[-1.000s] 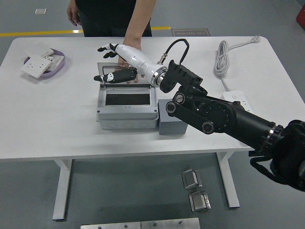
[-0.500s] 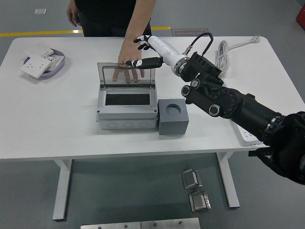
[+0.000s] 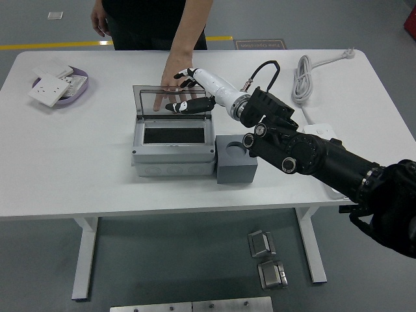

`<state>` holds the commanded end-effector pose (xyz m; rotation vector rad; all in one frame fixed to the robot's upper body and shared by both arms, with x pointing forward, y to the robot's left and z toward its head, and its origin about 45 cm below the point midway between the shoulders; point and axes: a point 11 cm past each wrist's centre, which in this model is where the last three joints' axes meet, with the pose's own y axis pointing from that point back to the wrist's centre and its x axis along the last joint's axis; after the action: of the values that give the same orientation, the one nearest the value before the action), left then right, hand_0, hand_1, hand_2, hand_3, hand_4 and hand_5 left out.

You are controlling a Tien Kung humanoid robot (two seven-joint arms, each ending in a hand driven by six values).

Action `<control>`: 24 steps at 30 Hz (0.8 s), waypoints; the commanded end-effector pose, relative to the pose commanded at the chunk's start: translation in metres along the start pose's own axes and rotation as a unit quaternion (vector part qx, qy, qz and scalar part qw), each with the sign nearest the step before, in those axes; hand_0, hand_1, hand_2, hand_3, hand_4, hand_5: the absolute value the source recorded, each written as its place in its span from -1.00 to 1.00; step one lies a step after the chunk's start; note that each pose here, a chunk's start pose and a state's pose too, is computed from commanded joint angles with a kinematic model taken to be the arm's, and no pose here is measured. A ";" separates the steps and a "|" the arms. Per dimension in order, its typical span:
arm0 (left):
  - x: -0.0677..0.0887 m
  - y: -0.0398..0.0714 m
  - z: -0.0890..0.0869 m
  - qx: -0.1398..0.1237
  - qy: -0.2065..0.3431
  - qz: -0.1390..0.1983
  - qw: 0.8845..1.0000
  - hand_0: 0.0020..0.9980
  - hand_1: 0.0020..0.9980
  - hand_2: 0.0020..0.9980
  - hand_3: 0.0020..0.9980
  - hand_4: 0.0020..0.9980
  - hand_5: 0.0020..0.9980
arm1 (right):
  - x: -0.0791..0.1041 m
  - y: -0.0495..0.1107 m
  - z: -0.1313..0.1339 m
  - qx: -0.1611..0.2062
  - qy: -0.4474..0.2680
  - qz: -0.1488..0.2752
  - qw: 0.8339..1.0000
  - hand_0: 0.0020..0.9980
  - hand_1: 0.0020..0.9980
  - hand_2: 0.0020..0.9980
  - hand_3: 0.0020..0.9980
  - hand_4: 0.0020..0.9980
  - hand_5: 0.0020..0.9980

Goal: Pick up the cylinder from the cube,place it in the box,flap close box

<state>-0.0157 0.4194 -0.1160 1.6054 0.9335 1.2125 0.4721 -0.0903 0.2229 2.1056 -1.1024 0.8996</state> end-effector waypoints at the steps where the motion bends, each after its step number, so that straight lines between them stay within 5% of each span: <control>1: -0.001 0.000 -0.001 0.002 -0.003 0.000 1.000 0.17 0.18 0.05 0.09 0.00 -1.00 | -0.004 0.001 -0.002 0.004 -0.001 -0.003 1.000 0.66 0.49 0.48 0.69 0.85 0.00; 11: -0.003 0.000 -0.008 0.008 -0.007 -0.002 1.000 0.17 0.18 0.05 0.09 0.00 -1.00 | -0.011 0.007 -0.027 0.045 0.002 -0.008 0.999 0.65 0.48 0.47 0.68 0.85 0.00; 24: -0.006 -0.001 -0.012 0.011 -0.002 -0.004 1.000 0.17 0.18 0.05 0.09 0.00 -1.00 | -0.002 0.019 -0.005 0.031 0.024 -0.014 0.999 0.64 0.48 0.47 0.68 0.85 -0.01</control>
<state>-0.0291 0.4171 -0.1168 1.6183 0.9528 1.1974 0.4536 -0.0948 0.2278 2.1322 -1.0303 0.9766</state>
